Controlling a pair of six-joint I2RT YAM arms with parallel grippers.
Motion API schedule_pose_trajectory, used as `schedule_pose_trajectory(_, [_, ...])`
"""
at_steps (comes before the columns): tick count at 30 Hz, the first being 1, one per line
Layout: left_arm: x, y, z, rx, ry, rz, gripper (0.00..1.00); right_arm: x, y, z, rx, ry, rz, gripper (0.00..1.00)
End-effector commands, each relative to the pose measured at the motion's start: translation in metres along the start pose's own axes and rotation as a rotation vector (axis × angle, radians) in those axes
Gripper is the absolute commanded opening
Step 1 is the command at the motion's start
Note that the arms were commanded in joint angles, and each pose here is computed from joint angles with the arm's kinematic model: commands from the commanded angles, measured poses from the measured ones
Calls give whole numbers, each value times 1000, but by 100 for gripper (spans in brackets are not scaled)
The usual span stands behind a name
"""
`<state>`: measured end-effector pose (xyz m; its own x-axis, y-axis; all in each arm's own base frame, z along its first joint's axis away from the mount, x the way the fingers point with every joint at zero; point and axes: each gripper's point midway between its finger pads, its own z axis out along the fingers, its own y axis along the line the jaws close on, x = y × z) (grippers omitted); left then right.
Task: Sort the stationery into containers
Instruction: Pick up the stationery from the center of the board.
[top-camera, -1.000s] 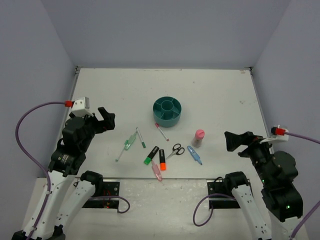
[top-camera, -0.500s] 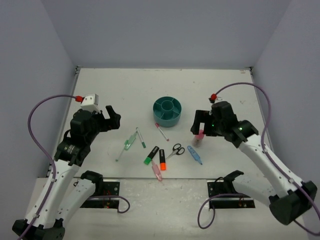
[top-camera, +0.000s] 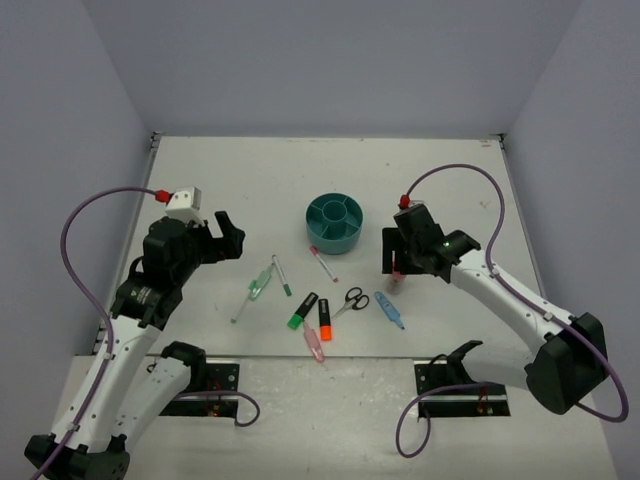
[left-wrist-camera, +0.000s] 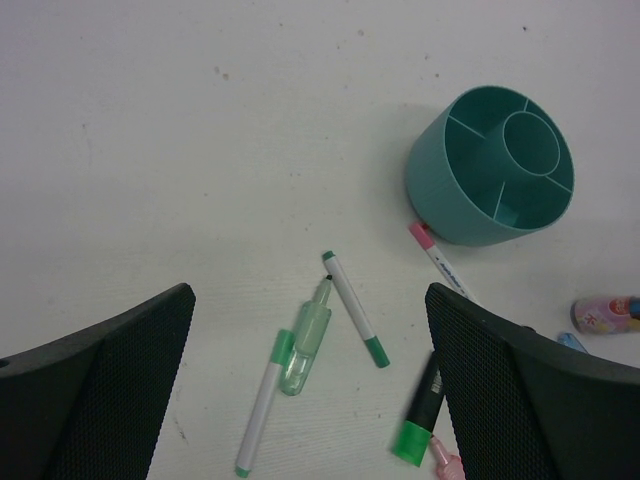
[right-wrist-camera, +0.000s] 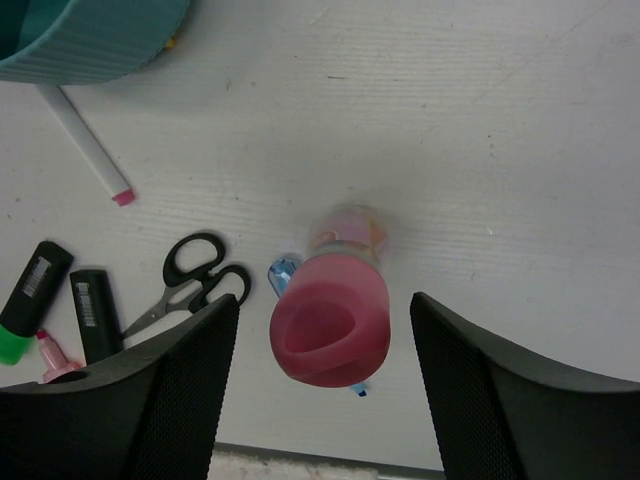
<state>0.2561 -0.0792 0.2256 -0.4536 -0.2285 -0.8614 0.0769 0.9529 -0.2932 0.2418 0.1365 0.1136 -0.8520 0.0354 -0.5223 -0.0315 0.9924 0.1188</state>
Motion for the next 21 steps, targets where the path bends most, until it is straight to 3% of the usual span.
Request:
schedule_pose_trajectory(1, [-5, -5, 2, 34, -20, 32, 100, -5, -2, 10, 29, -23, -8, 67])
schedule_pose_trajectory(3, [-5, -5, 2, 35, -19, 32, 100, -4, -2, 12, 31, -14, -13, 58])
schedule_pose_trajectory(8, [-3, -5, 3, 36, -12, 33, 100, -5, -3, 5, 37, -8, -10, 16])
schedule_pose_trajectory(14, [-4, -6, 2, 37, -15, 33, 100, -29, -9, -21, 59, -109, 8, 0])
schedule_pose_trajectory(21, [-5, -4, 2, 29, -18, 33, 100, -77, 3, -61, 27, -231, 7, 0])
